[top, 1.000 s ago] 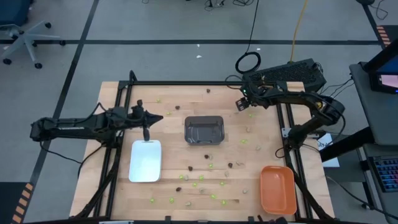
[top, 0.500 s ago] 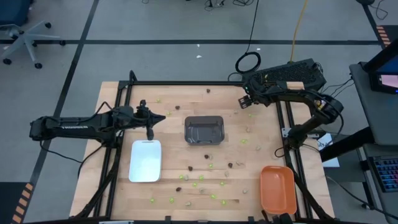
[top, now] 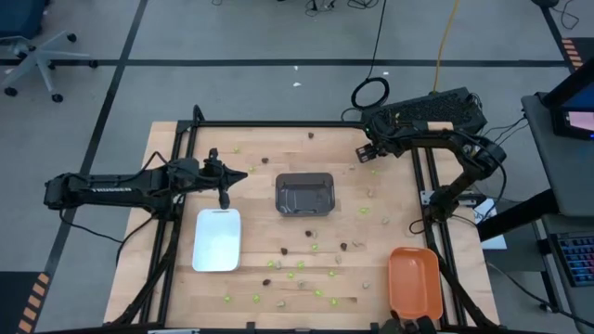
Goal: Sort Halloween decoration
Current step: Put the black skull toy into the black bin
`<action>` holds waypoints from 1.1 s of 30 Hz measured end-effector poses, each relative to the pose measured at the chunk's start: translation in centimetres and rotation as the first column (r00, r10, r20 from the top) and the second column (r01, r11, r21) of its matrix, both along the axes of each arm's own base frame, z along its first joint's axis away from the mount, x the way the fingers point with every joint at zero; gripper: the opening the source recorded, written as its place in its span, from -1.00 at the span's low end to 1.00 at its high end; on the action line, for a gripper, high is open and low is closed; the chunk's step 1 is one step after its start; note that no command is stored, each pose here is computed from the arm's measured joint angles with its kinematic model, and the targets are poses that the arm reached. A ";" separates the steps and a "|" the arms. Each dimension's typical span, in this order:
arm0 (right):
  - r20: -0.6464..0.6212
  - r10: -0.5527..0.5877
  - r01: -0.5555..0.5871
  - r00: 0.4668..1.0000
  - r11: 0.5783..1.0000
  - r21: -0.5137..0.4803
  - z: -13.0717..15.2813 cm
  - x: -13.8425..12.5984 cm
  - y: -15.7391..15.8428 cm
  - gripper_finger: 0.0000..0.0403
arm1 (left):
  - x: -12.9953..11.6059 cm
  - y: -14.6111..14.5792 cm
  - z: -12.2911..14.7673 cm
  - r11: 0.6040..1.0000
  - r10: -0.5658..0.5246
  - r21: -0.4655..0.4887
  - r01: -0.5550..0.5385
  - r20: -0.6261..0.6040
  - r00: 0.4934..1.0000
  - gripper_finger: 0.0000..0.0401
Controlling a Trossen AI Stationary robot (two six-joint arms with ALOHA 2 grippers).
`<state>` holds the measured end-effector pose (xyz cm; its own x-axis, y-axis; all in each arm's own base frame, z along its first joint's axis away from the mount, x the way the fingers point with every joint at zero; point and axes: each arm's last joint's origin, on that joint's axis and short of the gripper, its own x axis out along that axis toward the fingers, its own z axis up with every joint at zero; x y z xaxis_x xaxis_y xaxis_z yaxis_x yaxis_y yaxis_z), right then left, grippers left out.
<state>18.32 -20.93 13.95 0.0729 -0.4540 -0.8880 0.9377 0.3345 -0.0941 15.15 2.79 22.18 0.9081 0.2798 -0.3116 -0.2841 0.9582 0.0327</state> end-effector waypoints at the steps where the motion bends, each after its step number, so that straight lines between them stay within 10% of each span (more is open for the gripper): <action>1: -0.005 0.001 -0.001 1.000 1.000 0.004 -0.1 0.0 -0.1 -0.15 | 0.0 0.0 0.0 1.000 0.000 0.000 0.000 0.000 1.000 -1.00; 10: 0.018 -0.014 0.014 1.000 1.000 -0.009 0.1 -0.1 -0.1 -0.38 | 0.0 0.0 0.0 1.000 0.000 -0.001 0.000 -0.003 1.000 -1.00; 33: 0.095 -0.060 0.070 0.994 0.993 -0.097 1.5 0.0 -0.4 -0.06 | 0.0 -0.2 0.0 0.998 -0.064 0.026 0.064 -0.010 0.998 -1.00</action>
